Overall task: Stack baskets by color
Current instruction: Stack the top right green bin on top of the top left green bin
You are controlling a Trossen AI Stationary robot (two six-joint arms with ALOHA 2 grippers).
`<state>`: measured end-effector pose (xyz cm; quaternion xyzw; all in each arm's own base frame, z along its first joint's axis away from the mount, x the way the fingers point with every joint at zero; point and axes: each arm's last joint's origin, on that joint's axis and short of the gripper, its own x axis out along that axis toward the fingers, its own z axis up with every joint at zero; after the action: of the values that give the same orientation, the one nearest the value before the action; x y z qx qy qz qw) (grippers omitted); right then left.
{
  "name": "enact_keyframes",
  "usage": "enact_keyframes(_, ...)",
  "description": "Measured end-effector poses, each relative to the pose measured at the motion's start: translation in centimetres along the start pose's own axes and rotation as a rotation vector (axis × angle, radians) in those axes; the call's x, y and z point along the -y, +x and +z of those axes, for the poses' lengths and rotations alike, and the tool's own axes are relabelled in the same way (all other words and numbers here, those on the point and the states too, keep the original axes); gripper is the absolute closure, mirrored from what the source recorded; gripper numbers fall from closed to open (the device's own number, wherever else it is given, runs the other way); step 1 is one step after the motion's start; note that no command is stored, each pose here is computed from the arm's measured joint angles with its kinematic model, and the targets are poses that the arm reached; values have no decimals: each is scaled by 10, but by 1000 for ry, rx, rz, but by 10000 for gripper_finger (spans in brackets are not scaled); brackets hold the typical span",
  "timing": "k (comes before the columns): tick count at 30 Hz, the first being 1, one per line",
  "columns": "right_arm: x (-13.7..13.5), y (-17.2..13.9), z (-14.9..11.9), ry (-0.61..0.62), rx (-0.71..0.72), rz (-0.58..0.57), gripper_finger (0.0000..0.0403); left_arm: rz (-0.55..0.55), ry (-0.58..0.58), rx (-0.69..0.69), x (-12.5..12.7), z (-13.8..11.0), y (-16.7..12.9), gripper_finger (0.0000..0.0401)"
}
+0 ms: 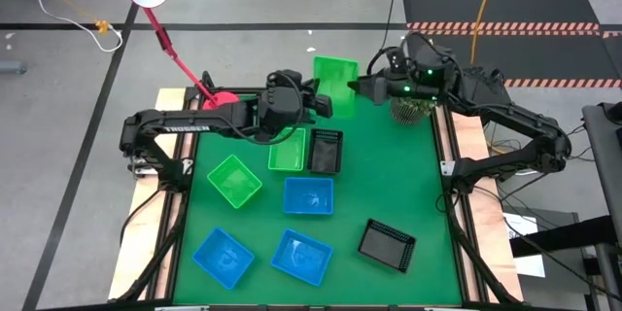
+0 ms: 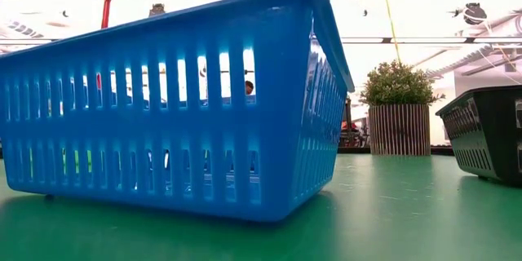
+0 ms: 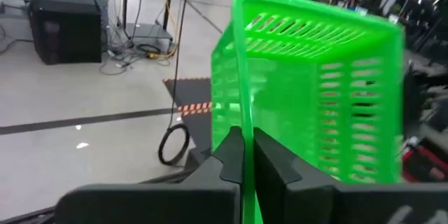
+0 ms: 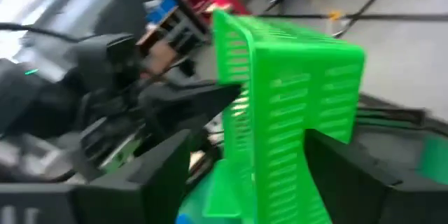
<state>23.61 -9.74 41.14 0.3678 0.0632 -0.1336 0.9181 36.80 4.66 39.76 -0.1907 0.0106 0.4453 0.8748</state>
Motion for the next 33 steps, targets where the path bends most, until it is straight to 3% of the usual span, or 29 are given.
enact_keyframes(6,-6,-2,3,-23,-70,185,88,-41,-42,-45,-20,28,-23,389)
enact_keyframes(13,-17,-9,3,-79,-151,387,90,-29,-112,-69,-54,62,-52,393)
enact_keyframes(17,-17,-11,2,-79,-174,403,97,-41,-134,-108,-71,74,-64,393)
enact_keyframes(23,-17,-15,1,-93,-182,397,101,-76,-321,-170,-99,93,-86,393)
enact_keyframes(33,-16,-27,-4,-115,-222,361,101,-155,-536,-208,-132,116,-129,394)
